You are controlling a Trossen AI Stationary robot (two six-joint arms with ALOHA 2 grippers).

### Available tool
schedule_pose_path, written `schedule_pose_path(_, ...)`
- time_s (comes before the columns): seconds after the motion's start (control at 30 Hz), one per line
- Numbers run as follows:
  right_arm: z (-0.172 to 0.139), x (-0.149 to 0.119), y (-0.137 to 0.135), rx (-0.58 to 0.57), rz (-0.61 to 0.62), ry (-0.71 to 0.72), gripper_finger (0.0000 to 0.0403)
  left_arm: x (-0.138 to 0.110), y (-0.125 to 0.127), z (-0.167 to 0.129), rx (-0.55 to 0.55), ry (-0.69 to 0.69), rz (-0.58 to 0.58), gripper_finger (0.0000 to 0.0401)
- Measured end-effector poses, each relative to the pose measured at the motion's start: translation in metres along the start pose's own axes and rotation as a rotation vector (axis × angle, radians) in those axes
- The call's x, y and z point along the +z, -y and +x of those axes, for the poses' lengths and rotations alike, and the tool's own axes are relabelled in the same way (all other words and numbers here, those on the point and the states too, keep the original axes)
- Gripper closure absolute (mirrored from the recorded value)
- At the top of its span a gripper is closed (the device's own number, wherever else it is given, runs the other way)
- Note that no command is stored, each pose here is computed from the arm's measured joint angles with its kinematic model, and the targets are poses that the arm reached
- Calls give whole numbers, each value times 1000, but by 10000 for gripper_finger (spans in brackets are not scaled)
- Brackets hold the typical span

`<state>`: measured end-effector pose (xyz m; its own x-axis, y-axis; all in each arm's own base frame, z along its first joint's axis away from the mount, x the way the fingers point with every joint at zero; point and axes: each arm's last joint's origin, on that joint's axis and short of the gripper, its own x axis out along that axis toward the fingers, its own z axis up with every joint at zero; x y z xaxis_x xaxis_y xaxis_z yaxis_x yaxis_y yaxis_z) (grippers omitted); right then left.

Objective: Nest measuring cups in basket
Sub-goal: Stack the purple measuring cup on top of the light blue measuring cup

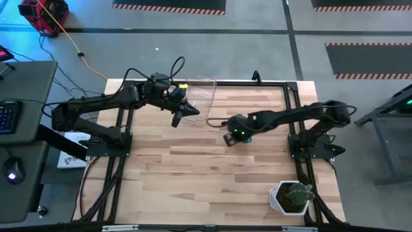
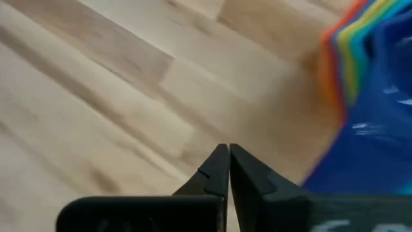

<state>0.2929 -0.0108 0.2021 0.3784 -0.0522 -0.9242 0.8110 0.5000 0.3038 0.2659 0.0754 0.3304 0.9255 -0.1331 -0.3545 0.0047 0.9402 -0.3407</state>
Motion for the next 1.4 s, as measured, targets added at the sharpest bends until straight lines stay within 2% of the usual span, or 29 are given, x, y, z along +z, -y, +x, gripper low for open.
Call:
schedule_pose_path(0.17,-1,3,-1,-224,-113,-67,399,0,0,0,0,0,16,401)
schedule_pose_path(0.53,-9,0,7,-349,-168,-106,402,0,0,0,0,-1,17,401)
schedule_pose_path(0.77,-15,1,7,-330,-170,-75,402,0,0,0,1,-1,17,401)
schedule_pose_path(0.9,-28,3,4,-253,-169,-31,403,0,0,0,0,-1,17,401)
schedule_pose_path(0.97,-36,2,7,-256,-166,-23,403,0,0,0,0,-2,15,401)
schedule_pose_path(1.1,-54,-5,29,-388,-107,-10,403,0,0,0,0,-2,16,401)
schedule_pose_path(1.17,-54,-8,42,-412,-57,-4,403,0,0,0,0,-1,16,401)
schedule_pose_path(1.23,-48,-15,56,-396,-6,-22,403,0,0,0,1,-1,16,401)
schedule_pose_path(1.4,-21,-24,77,-271,111,-13,403,0,0,0,1,-1,16,401)
